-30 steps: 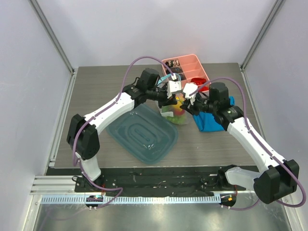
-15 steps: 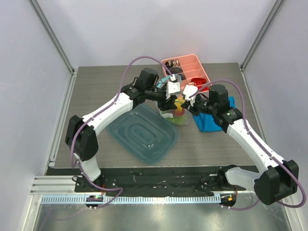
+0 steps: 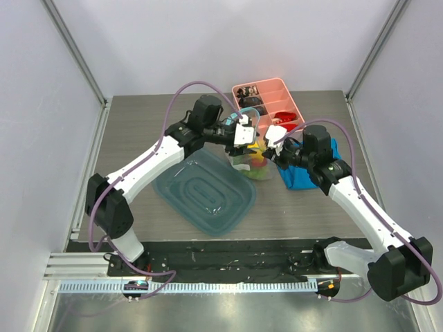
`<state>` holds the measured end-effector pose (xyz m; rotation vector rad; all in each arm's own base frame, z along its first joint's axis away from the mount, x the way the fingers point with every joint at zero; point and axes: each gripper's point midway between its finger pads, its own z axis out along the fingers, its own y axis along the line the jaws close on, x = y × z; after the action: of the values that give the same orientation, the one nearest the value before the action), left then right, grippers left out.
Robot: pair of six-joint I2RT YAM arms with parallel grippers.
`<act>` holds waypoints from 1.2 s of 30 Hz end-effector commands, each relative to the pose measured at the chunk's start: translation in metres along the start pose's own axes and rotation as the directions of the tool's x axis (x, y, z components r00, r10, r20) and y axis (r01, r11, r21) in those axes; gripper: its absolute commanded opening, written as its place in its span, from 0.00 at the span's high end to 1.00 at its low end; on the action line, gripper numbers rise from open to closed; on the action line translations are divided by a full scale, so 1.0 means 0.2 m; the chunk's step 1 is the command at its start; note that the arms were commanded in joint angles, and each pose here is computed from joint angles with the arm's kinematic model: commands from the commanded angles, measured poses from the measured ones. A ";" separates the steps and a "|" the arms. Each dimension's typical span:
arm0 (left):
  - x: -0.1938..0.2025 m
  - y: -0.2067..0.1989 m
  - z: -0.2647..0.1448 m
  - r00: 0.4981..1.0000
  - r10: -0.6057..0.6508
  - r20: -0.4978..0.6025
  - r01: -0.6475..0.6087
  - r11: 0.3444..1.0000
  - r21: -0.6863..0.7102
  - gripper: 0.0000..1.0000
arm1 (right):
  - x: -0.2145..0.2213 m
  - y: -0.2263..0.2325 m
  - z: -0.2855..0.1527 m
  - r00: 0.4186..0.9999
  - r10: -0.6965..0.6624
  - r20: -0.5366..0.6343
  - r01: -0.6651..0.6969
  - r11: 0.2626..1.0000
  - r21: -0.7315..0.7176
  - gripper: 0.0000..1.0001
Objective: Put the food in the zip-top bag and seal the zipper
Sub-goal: Zip the zipper food storage bag at the center of the board.
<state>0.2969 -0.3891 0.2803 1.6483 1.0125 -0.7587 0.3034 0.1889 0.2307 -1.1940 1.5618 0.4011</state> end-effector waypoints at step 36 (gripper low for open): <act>0.26 0.15 -0.01 0.985 0.072 -0.159 -0.056 0.993 0.101 1.00 | -0.07 -0.02 -0.10 0.996 -0.068 0.061 0.063 0.994 0.090 0.99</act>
<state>0.2987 -0.4087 0.2502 1.8472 0.9945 -0.8087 0.2973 0.1805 0.2293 -1.1628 1.5553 0.3605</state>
